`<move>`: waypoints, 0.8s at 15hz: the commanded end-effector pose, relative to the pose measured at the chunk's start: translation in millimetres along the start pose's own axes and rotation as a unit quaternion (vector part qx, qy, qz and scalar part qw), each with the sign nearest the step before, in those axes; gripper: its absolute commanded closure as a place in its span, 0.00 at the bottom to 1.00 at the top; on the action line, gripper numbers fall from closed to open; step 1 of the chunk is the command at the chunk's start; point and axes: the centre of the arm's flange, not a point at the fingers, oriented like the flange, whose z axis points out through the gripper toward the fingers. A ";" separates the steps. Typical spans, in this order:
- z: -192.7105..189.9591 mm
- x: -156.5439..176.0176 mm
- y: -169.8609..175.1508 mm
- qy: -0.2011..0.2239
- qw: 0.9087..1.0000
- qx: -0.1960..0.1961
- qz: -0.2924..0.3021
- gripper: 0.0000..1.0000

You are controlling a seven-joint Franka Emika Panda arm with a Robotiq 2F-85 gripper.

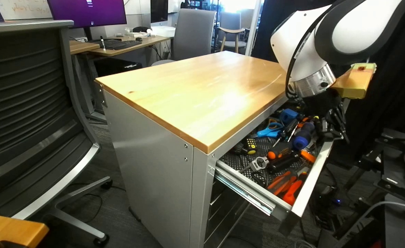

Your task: Pick up the screwdriver from the top of cabinet, put it in the drawer and close the drawer

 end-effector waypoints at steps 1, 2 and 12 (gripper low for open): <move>-23.2 19.1 -7.9 0.092 0.996 0.006 0.007 0.95; -27.0 22.4 -9.1 0.111 0.994 0.006 0.006 0.95; -52.3 43.1 -24.9 0.326 0.945 -0.013 0.009 0.95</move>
